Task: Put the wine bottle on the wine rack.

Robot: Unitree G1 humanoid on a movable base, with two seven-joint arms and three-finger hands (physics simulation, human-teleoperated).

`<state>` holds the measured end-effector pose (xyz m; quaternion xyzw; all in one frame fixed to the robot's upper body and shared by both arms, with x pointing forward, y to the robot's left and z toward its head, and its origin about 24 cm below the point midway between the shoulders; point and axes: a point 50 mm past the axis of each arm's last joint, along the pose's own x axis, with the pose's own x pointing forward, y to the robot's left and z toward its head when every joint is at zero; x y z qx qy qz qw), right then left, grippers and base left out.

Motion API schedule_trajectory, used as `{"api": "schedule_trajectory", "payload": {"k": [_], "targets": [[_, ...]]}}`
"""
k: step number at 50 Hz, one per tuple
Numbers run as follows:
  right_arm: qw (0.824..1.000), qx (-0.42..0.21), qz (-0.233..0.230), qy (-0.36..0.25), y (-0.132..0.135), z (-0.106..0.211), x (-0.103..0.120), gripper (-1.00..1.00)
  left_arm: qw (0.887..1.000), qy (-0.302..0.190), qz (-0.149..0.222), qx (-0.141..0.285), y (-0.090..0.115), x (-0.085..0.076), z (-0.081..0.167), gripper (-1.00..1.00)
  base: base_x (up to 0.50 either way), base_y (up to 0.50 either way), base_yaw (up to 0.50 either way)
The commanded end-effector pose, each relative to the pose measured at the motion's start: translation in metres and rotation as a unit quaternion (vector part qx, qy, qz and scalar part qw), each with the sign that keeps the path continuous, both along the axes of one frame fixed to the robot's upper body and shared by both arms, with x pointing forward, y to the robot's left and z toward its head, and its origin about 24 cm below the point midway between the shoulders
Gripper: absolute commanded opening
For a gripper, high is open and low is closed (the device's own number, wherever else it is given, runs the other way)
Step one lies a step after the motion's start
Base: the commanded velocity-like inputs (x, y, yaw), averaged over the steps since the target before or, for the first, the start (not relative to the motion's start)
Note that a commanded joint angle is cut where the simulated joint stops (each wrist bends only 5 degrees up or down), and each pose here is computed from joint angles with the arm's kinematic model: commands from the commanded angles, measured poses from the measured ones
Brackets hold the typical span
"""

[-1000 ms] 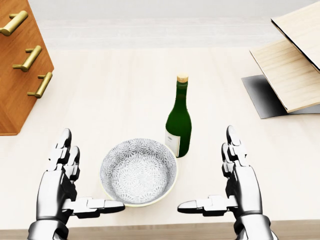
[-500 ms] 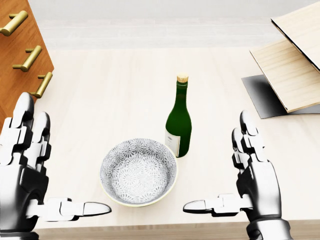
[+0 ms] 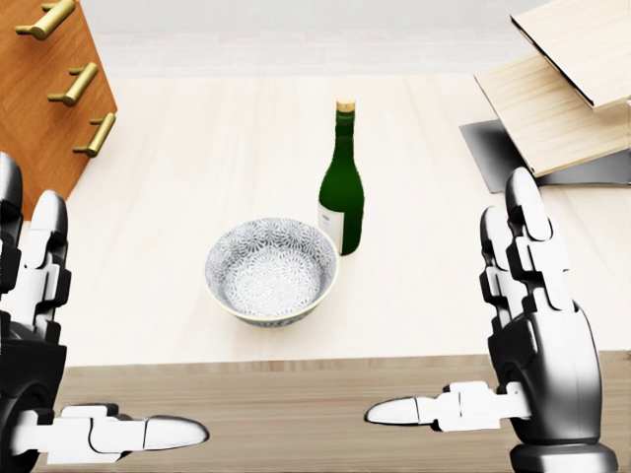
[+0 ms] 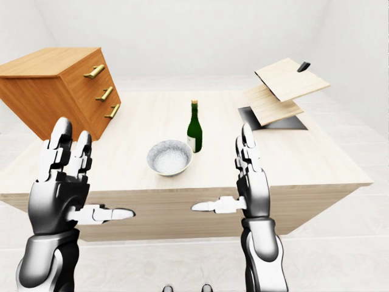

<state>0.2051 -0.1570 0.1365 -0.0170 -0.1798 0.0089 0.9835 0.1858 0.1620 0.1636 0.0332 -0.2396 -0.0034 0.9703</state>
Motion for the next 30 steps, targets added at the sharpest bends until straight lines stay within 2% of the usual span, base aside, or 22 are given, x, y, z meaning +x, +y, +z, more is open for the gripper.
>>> {"api": "schedule_trajectory", "payload": {"k": [1,5,10,30], "targets": [[1.000,-0.011,0.009,-0.024,0.005,0.011,-0.008,1.00,1.000,-0.012,-0.004,0.003,-0.002,-0.005,0.005,1.00,-0.50,0.00,0.00],[1.000,-0.004,0.010,-0.017,0.005,0.008,-0.007,1.00,1.000,-0.015,-0.005,0.002,-0.004,-0.006,0.007,1.00,-0.50,-0.08,0.00],[1.000,0.002,0.016,-0.003,0.004,0.002,-0.006,1.00,1.000,-0.011,-0.007,0.003,-0.006,-0.006,0.005,1.00,-0.27,-0.50,0.00],[0.999,0.006,0.037,0.018,0.007,-0.007,-0.008,1.00,1.000,0.009,-0.016,0.003,-0.009,-0.007,-0.002,1.00,-0.03,-0.50,0.00]]}}
